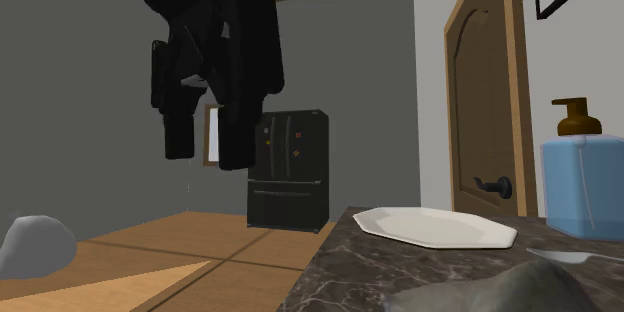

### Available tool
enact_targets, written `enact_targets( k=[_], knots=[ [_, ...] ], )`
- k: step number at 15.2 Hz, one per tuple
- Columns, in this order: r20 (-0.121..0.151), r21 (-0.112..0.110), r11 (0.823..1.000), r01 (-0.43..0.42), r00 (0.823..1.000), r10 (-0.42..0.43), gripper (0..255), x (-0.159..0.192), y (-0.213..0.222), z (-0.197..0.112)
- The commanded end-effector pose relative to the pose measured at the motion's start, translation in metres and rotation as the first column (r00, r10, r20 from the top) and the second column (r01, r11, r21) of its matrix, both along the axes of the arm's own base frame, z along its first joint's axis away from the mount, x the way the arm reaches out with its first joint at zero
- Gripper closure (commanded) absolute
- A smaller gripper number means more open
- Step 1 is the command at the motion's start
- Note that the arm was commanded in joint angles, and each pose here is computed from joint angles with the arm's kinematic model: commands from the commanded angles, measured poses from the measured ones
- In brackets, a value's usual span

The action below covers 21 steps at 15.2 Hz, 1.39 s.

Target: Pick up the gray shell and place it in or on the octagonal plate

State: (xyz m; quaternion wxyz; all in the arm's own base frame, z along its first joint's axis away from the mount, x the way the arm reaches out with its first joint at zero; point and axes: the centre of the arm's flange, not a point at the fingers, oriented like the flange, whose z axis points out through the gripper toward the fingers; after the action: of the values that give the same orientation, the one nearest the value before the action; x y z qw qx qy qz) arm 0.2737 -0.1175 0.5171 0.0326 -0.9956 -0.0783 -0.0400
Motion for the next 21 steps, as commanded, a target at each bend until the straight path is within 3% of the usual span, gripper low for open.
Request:
enact_targets(
  k=[1, 5, 9, 13, 17, 21],
  knots=[
    [0.036, -0.011, 0.997, -0.075, 0.997, 0.075, 0, -0.002, -0.024, -0.006],
    [0.102, -0.035, 0.978, -0.207, 0.972, 0.21, 0, 0.001, -0.075, -0.019],
    [0.164, -0.067, 0.94, -0.335, 0.926, 0.341, 0, 0.012, -0.125, -0.03],
    [0.22, -0.107, 0.885, -0.453, 0.858, 0.465, 0, 0.03, -0.174, -0.04],
    [0.268, -0.153, 0.816, -0.558, 0.771, 0.578, 0, 0.054, -0.218, -0.047],
    [0.268, -0.153, 0.816, -0.558, 0.771, 0.577, 0, 0.061, -0.216, -0.067]
  ],
)
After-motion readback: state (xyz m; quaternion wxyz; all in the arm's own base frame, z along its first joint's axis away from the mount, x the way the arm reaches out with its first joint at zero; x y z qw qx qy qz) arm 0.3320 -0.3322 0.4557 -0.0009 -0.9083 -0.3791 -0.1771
